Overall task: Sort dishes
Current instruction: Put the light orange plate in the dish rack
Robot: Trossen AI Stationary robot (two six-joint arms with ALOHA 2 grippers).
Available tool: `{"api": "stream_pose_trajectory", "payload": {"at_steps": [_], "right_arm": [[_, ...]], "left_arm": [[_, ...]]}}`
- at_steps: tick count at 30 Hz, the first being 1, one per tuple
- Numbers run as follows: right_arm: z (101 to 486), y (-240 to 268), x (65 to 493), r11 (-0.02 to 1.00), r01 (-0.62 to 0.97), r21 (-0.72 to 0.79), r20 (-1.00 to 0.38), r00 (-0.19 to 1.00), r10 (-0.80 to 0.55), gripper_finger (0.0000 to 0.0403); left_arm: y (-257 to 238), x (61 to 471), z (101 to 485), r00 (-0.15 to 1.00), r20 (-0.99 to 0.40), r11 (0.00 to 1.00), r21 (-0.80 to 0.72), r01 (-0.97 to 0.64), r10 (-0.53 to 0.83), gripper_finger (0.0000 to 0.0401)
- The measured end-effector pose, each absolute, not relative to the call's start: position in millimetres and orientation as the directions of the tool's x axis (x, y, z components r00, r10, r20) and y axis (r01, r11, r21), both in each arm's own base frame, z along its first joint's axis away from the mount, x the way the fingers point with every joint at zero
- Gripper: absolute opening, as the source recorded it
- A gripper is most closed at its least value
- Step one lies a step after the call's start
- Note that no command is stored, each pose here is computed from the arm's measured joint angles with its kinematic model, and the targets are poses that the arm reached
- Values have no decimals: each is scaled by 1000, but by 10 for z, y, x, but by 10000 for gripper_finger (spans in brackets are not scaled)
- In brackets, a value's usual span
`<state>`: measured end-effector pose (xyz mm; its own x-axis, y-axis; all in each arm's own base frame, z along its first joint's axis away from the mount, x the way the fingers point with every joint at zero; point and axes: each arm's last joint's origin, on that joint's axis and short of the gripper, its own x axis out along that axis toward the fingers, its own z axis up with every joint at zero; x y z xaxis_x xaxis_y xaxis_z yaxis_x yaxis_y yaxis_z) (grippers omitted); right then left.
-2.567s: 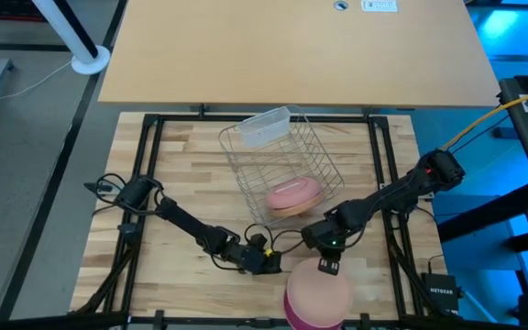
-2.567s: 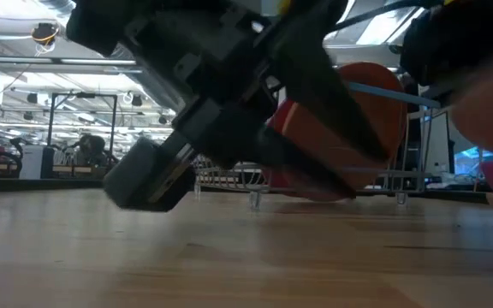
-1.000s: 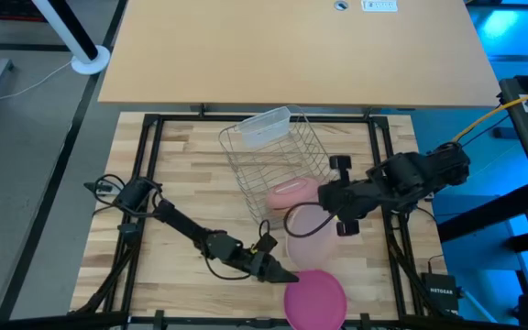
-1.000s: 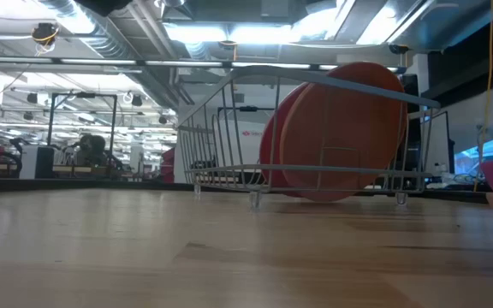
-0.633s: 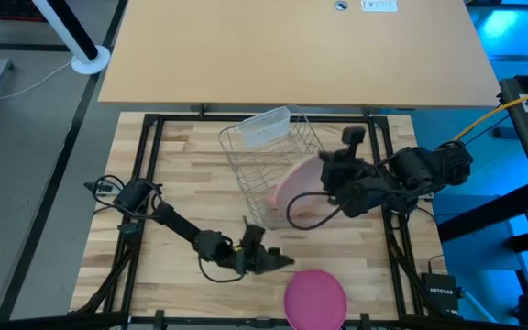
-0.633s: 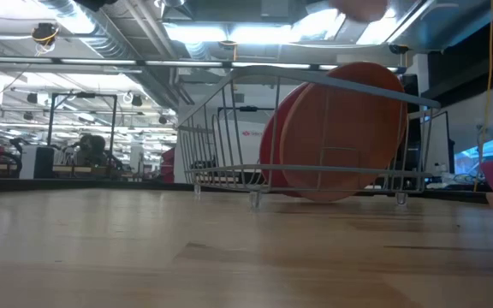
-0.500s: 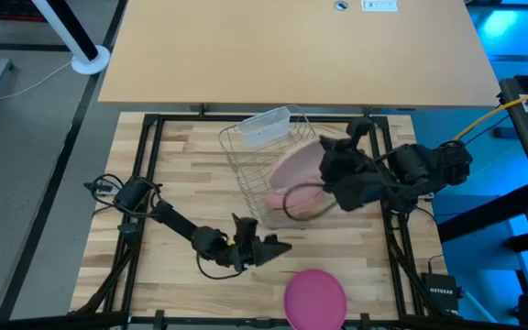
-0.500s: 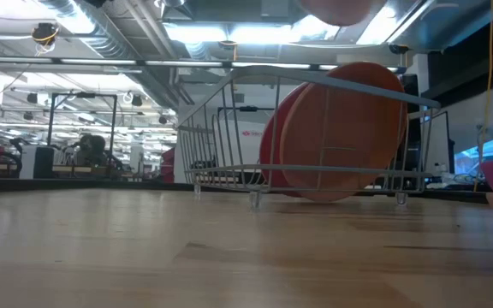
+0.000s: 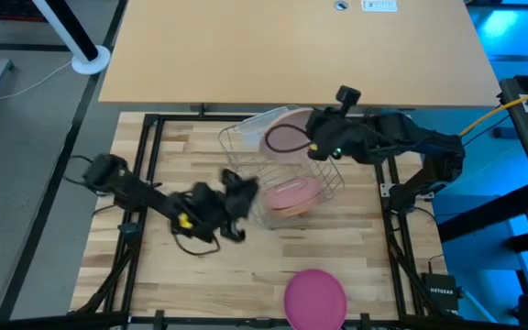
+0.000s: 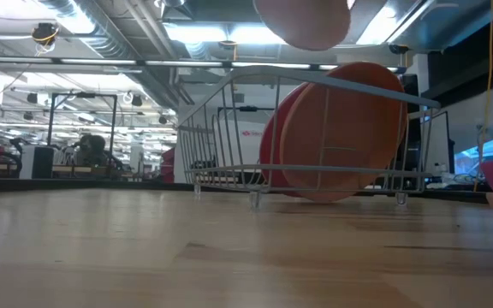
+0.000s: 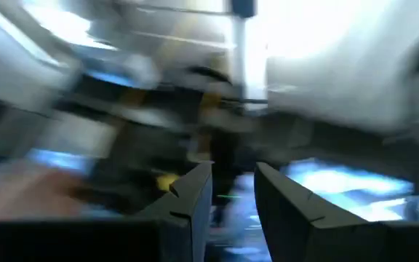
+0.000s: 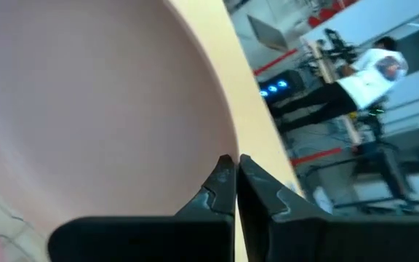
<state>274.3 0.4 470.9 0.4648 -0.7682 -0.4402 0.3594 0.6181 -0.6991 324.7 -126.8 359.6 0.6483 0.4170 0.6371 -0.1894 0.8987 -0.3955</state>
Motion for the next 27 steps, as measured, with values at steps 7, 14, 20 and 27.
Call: {"api": "stream_pose_trajectory", "payload": {"at_steps": [7,14,20,27], "right_arm": [[4753,-99,3002,611,386,-691,-375,531,-760,3],[4531,-126,3390,566,361,-741,-360,498,-789,3],[4352,-121,3599,536,342,-772,-359,461,-812,3],[4284,-120,3663,527,331,-783,-362,447,-818,3]], "left_arm": [[-844,2517,3962,529,341,630,-439,-641,777,98],[-600,2201,4074,594,230,632,-158,-759,771,98],[-442,2162,3881,697,101,702,-177,-690,710,98],[-250,2232,3651,772,-43,751,-203,-629,634,98]]}}
